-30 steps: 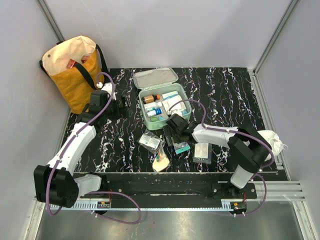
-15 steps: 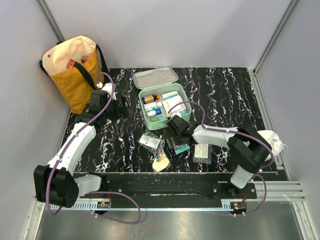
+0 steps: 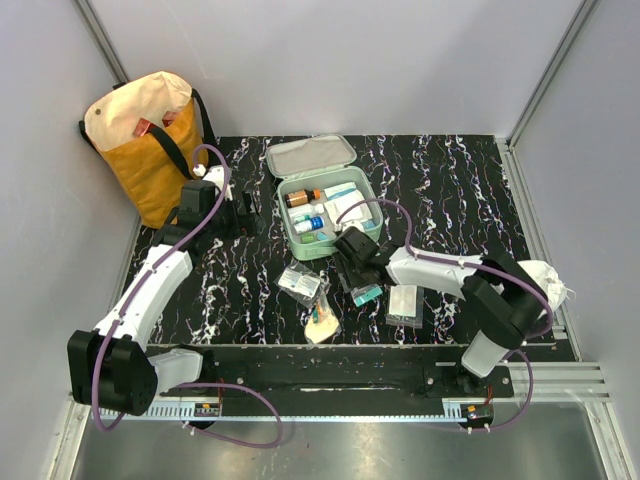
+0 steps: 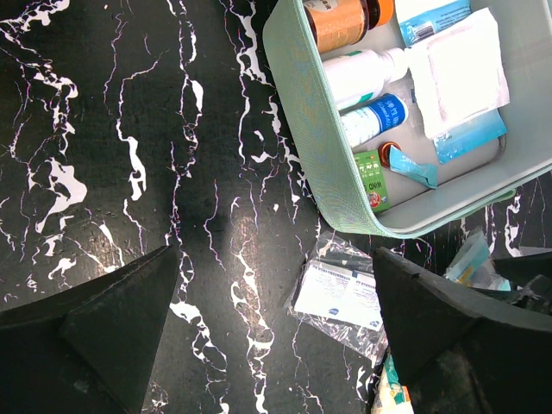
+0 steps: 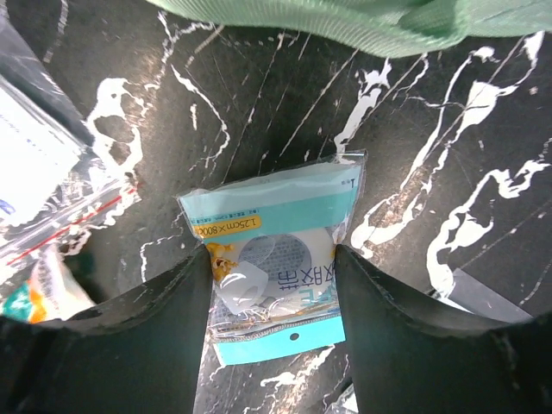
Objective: Organize the medicine kit
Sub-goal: Pick up the medical item at the center of the board.
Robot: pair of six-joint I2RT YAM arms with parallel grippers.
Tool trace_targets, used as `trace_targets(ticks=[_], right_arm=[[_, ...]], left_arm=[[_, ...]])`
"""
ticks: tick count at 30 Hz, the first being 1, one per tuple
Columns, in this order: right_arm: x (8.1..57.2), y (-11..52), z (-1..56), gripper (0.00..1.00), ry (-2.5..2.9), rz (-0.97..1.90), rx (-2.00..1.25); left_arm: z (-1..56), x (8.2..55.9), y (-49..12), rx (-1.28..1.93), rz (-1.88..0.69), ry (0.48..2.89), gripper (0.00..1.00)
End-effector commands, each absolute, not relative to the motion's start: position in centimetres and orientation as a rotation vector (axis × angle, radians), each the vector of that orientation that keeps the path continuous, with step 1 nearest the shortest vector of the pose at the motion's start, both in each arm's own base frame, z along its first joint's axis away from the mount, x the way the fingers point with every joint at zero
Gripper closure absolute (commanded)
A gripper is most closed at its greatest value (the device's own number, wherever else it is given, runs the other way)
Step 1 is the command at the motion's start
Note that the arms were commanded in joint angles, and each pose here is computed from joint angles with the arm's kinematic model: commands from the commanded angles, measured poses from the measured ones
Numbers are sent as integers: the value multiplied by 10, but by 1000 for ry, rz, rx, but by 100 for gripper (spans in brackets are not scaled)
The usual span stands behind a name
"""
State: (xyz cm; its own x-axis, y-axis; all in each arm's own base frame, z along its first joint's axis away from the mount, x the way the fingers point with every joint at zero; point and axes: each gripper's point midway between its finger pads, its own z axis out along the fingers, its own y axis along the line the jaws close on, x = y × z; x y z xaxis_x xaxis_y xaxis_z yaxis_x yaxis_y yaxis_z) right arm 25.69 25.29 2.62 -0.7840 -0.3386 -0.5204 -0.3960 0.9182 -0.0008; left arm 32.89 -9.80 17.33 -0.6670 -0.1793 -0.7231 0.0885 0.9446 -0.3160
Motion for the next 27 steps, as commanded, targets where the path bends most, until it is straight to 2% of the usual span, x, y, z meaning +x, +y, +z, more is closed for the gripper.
trace_targets(ticks=[1,8,14,21,27], right_arm=[[276,265,88,37,2414,215,-457],[294,266,156,38,2261,240,-400],[326,259,190,38,2171,190,-385],[400,257,193,38,2140,191,-355],[441,277,174,38,2140,167,-424]], left_arm=[[182,334,-102,-54,-443,2225,1],[183,334,-102,-55,-443,2222,1],[185,333,-101,-54,-434,2219,1],[184,332,-99,-57,-425,2219,1],[184,334,-98,-55,-417,2219,1]])
